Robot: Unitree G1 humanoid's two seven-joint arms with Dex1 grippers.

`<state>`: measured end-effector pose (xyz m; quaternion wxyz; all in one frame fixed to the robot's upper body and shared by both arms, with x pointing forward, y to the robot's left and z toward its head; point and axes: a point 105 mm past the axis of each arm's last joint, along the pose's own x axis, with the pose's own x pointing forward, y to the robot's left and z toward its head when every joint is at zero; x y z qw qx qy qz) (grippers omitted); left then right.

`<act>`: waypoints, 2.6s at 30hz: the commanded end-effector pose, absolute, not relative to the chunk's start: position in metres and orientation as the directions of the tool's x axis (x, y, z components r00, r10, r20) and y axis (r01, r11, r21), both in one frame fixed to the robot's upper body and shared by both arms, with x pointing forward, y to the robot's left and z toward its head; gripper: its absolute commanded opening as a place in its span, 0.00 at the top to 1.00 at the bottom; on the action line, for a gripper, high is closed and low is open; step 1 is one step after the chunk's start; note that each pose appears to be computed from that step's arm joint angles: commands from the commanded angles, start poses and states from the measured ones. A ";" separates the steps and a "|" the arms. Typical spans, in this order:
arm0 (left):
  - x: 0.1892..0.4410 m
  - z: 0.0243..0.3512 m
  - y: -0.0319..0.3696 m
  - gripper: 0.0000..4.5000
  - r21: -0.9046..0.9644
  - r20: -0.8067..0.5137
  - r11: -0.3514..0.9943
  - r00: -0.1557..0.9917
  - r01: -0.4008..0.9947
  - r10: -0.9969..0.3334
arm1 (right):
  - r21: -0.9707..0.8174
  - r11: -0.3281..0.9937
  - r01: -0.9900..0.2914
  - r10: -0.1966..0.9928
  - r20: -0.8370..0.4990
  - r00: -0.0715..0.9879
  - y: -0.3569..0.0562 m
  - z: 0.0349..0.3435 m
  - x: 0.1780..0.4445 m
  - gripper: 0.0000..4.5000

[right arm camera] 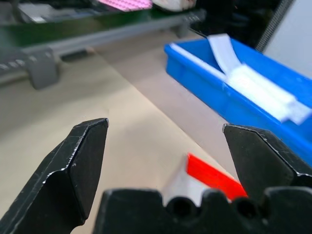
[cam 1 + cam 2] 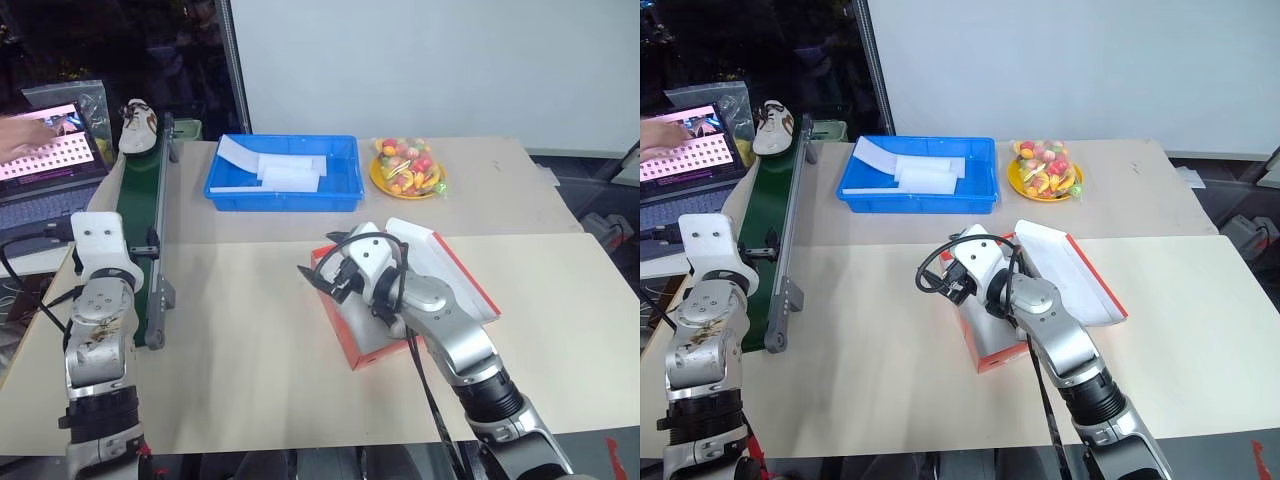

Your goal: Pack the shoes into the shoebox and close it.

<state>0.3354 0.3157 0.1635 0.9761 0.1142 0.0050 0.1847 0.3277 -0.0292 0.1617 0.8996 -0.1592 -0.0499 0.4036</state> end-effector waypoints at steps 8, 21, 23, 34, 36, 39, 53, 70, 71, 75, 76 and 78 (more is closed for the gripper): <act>0.336 0.168 0.315 0.00 0.247 0.044 0.906 0.938 -0.343 0.343 | -0.347 0.642 -0.684 0.730 0.004 0.684 -0.030 0.171 0.322 0.01; 0.342 0.165 0.317 0.00 0.232 -0.080 0.932 0.949 -0.279 0.304 | -0.346 0.649 -0.677 0.725 0.011 0.689 -0.026 0.175 0.319 0.01; 0.342 0.167 0.317 0.00 0.231 -0.085 0.935 0.951 -0.271 0.296 | -0.344 0.649 -0.678 0.725 0.009 0.689 -0.026 0.174 0.319 0.01; 0.344 0.182 0.335 0.00 0.245 -0.161 0.941 0.947 -0.235 0.279 | -0.346 0.553 -0.758 0.808 0.003 0.589 -0.024 0.176 0.301 0.01; 0.345 0.188 0.339 0.00 0.239 -0.160 0.941 0.947 -0.238 0.280 | -0.354 0.529 -0.771 0.825 0.000 0.566 -0.023 0.176 0.297 0.01; 0.344 0.194 0.343 0.00 0.259 -0.166 0.937 0.945 -0.235 0.283 | -0.349 0.517 -0.782 0.835 0.002 0.551 -0.022 0.176 0.294 0.01; 0.333 0.143 0.359 0.00 0.110 -0.379 0.946 0.867 -0.306 0.324 | -0.335 0.551 -0.764 0.816 0.022 0.578 -0.027 0.183 0.297 0.01; 0.337 0.126 0.323 0.67 0.017 -0.435 0.971 0.873 -0.237 0.221 | -0.298 0.612 -0.733 0.782 0.091 0.616 -0.034 0.207 0.303 0.00; 0.337 0.126 0.323 0.67 0.020 -0.436 0.972 0.873 -0.235 0.220 | -0.296 0.614 -0.732 0.781 0.093 0.618 -0.034 0.207 0.303 0.00; 0.340 0.129 0.322 0.67 0.061 -0.420 0.971 0.877 -0.232 0.236 | -0.285 0.625 -0.726 0.772 0.093 0.628 -0.035 0.208 0.305 0.00; 0.343 0.136 0.322 0.67 0.087 -0.383 0.968 0.889 -0.237 0.252 | -0.277 0.632 -0.724 0.767 0.095 0.634 -0.036 0.208 0.306 0.00; 0.349 0.161 0.320 0.67 0.183 -0.264 0.953 0.921 -0.243 0.286 | -0.260 0.641 -0.723 0.762 0.096 0.641 -0.037 0.208 0.308 0.00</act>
